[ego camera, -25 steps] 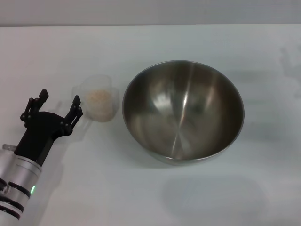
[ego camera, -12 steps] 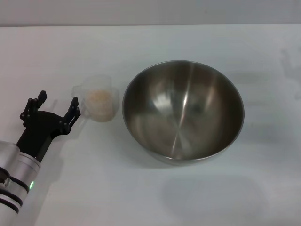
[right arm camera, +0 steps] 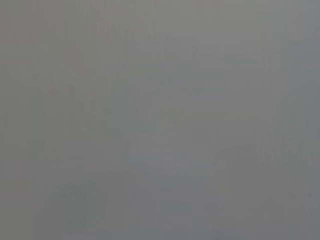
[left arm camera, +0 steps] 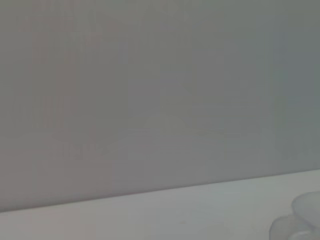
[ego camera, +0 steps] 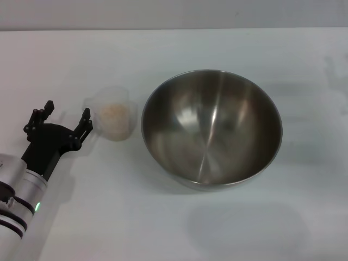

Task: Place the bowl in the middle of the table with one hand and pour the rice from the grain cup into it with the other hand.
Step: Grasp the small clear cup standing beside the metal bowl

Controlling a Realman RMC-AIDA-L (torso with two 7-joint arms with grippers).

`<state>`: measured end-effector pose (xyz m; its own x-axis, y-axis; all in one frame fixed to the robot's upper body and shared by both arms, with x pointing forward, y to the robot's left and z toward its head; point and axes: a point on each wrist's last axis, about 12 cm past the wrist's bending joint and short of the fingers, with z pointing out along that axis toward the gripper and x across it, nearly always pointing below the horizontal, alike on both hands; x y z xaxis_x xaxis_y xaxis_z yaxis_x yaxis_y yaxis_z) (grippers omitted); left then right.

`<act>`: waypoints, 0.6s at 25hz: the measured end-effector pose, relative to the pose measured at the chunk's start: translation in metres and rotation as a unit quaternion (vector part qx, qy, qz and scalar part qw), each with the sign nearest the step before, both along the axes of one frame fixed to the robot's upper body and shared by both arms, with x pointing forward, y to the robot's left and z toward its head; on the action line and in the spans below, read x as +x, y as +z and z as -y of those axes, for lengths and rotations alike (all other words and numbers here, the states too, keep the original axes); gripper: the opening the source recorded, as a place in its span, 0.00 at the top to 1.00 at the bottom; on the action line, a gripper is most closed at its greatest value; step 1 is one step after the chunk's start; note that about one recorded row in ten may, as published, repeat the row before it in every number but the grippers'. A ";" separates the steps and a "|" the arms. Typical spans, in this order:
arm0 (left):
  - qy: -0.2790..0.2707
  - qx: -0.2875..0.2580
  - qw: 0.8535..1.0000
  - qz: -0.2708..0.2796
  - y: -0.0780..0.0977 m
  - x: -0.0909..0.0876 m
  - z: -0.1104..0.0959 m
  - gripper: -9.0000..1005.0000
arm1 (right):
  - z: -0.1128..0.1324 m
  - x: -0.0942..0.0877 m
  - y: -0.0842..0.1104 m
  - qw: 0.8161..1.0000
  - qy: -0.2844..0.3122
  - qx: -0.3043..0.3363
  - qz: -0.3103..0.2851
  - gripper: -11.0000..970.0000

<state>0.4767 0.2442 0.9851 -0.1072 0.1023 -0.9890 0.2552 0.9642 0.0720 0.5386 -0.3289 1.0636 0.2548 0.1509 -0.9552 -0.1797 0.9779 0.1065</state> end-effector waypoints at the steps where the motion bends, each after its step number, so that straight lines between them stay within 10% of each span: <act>1: 0.003 0.000 1.000 -0.003 0.000 0.001 0.000 0.22 | 0.000 0.000 0.000 1.000 0.000 0.000 0.000 0.45; 15: 0.006 -0.007 1.000 -0.007 0.003 0.011 0.004 0.24 | -0.004 0.005 0.002 1.000 0.004 -0.001 0.001 0.45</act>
